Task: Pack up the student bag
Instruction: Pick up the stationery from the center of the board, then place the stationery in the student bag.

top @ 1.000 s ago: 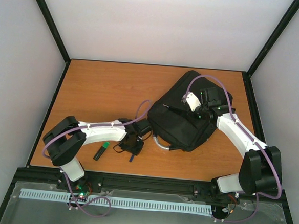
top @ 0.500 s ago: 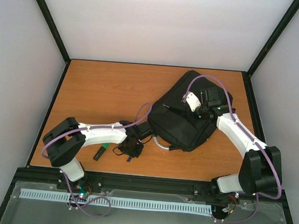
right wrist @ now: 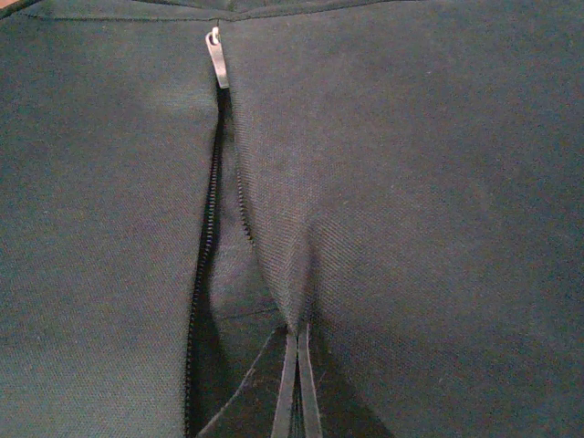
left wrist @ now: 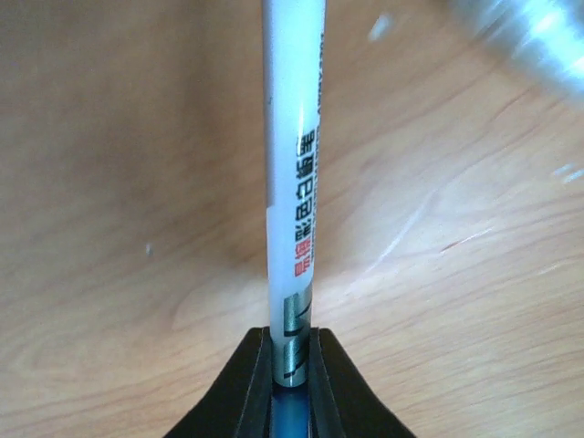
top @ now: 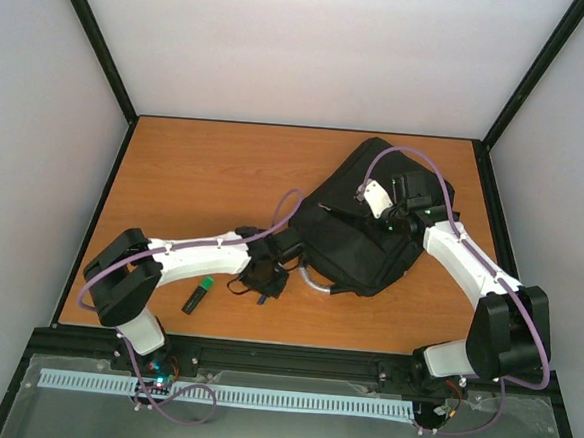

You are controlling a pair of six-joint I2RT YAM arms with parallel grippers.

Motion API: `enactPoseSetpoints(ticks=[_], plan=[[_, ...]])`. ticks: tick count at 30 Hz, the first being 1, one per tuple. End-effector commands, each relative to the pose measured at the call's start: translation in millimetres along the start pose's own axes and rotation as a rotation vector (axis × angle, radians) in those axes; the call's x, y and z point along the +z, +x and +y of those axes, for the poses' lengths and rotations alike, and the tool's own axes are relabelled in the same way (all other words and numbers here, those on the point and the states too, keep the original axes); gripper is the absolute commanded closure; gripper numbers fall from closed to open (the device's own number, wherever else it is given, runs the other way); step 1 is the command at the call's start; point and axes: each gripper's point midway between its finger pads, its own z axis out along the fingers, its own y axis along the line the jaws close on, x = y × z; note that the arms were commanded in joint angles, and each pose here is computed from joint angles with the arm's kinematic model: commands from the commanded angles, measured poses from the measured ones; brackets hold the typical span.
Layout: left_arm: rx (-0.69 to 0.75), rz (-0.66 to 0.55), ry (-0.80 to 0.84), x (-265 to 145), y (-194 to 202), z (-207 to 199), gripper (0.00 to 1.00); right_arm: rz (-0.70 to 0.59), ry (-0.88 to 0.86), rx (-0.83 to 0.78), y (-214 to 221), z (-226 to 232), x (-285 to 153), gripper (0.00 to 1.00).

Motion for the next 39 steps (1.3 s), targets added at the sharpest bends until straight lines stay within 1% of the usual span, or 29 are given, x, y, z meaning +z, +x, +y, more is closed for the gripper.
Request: enactPoseSetpoints(ticks=[1, 6, 9, 13, 19, 26, 39], plan=[[0.049, -0.160, 0.067, -44, -48, -24, 0.91, -0.033, -0.016, -0.004, -8, 3, -9, 0.97], [0.074, -0.219, 0.199, -64, -85, -53, 0.92, -0.039, -0.013, -0.008, -10, 3, -10, 0.97], [0.081, -0.248, 0.257, -72, -110, -63, 0.92, -0.042, -0.014, -0.006, -10, 3, -11, 0.97], [0.098, -0.227, 0.324, -66, -132, -68, 0.92, -0.057, -0.010, -0.006, -12, 3, -14, 0.97], [0.160, -0.226, 0.444, -64, -158, -95, 0.92, -0.062, -0.014, -0.010, -13, 4, -15, 0.97], [0.171, -0.217, 0.478, -58, -187, -113, 0.92, -0.072, -0.022, -0.015, -15, 6, -17, 0.97], [0.116, -0.245, 0.413, -60, -229, -105, 0.91, -0.070, -0.030, -0.021, -14, 7, -16, 0.97]])
